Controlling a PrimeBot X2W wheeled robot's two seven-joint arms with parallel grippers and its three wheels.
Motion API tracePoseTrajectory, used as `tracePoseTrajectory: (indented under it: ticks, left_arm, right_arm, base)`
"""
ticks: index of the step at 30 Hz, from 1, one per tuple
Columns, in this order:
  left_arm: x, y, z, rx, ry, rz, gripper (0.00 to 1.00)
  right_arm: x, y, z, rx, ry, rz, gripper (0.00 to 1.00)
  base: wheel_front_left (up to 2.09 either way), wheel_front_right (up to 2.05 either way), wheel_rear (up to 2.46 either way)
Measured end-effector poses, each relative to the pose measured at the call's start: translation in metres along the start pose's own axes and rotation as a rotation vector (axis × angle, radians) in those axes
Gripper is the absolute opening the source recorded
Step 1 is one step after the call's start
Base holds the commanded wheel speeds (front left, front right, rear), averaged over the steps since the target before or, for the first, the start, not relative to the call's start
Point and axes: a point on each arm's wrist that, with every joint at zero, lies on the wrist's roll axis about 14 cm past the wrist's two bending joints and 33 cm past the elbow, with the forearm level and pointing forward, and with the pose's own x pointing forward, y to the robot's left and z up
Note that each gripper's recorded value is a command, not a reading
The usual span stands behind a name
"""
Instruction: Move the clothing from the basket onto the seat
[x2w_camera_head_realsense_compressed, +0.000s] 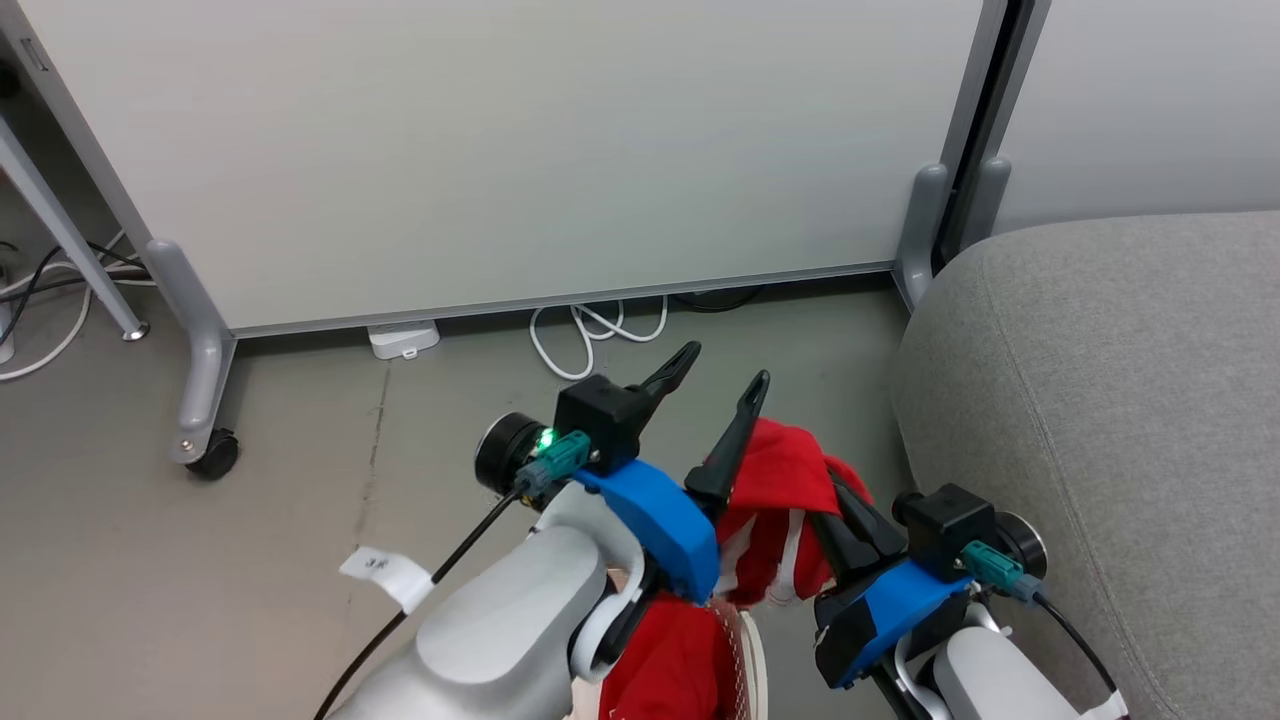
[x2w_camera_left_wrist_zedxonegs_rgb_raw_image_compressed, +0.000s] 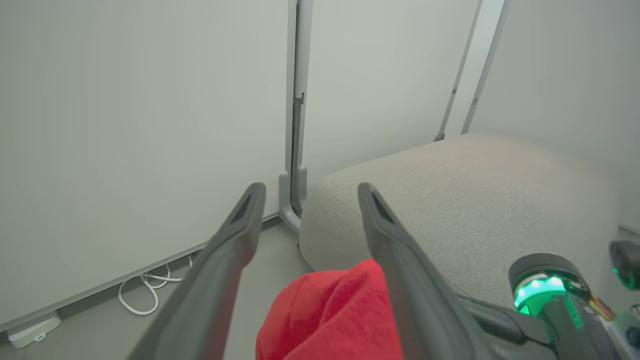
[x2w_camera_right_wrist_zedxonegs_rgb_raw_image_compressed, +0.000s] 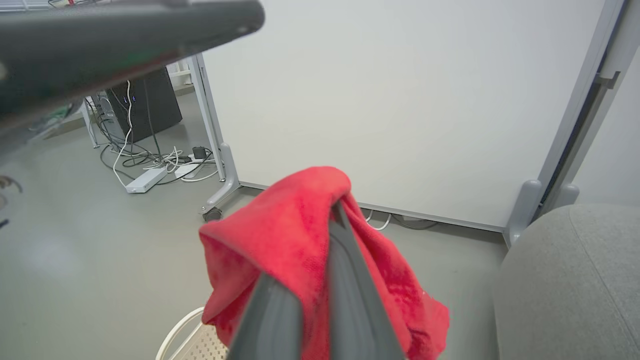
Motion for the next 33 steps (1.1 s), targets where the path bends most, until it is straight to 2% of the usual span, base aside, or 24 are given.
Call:
tracePoseTrajectory:
  ticks: [12,21,33]
  left_arm:
    - [-0.05,0.031,-0.017,0.035,-0.053,0.128,1.0]
    - [-0.088,0.051,-0.035,0.016,-0.051,0.228,1.0]
    - [-0.107,0.058,-0.049,0.025,-0.03,0.266,1.0]
  right_arm:
    - [0.002,-0.005,0.006,0.004,-0.023,-0.014,0.0]
    - [0.0,-0.013,0.009,0.004,-0.035,-0.039,0.0]
    - [-0.002,-0.016,0.01,0.009,-0.04,-0.052,0.0]
  base:
    - [0.0,0.0,0.0]
    - [0.0,0.0,0.0]
    - [0.0,0.0,0.0]
